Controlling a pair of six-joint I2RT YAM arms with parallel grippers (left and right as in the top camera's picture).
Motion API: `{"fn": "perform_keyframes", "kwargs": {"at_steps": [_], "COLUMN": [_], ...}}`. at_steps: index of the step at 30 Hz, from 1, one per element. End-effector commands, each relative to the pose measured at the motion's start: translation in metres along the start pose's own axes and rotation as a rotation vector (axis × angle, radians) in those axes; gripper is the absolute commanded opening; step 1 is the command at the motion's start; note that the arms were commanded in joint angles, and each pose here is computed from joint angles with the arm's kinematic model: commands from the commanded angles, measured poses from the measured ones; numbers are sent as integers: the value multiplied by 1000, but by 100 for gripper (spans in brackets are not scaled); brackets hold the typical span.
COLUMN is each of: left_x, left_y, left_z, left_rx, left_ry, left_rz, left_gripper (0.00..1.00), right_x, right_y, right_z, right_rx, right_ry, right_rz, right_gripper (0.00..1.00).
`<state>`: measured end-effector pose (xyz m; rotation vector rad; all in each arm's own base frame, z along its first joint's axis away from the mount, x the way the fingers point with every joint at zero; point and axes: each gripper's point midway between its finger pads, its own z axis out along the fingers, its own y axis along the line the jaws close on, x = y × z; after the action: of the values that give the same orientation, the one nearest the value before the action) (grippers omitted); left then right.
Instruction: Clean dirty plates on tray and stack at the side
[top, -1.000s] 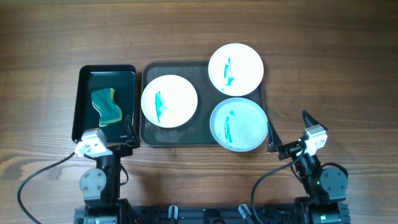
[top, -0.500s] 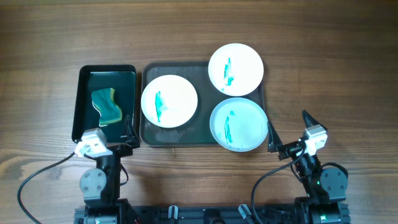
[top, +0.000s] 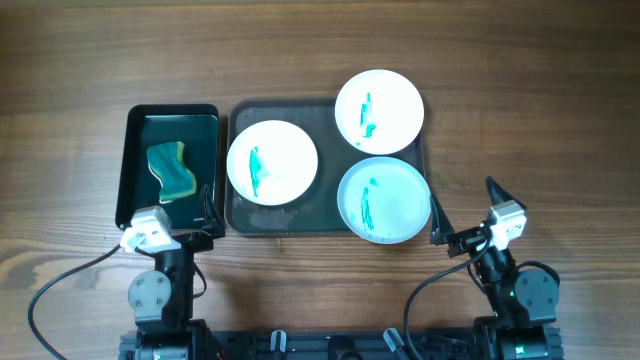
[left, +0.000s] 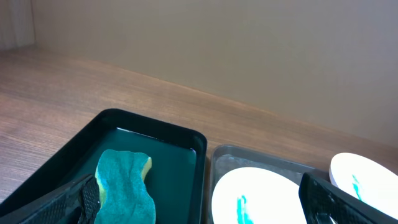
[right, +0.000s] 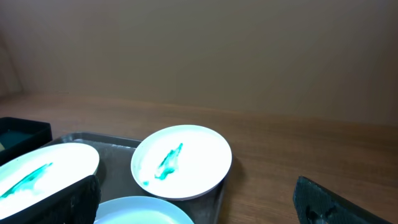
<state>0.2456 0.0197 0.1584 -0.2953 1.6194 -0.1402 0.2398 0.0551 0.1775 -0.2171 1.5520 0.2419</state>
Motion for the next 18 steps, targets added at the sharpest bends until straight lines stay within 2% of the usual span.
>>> {"fn": "perform_keyframes", "kwargs": {"at_steps": [1, 13, 18], "left_x": [2, -2, -29], "left_y": [-3, -4, -11], "left_z": [0, 0, -7], "left_rx": [17, 20, 33], "left_ry": [3, -13, -59], "left_rz": [16, 17, 20], "left_gripper": [100, 100, 100], "right_x": [-1, -3, -16], "right_y": [-5, -6, -5], "right_z": [0, -1, -2], "right_rx": [29, 36, 36], "right_ry": [-7, -14, -41], "right_rz": [-43, -45, -51], "right_gripper": [100, 100, 100]}}
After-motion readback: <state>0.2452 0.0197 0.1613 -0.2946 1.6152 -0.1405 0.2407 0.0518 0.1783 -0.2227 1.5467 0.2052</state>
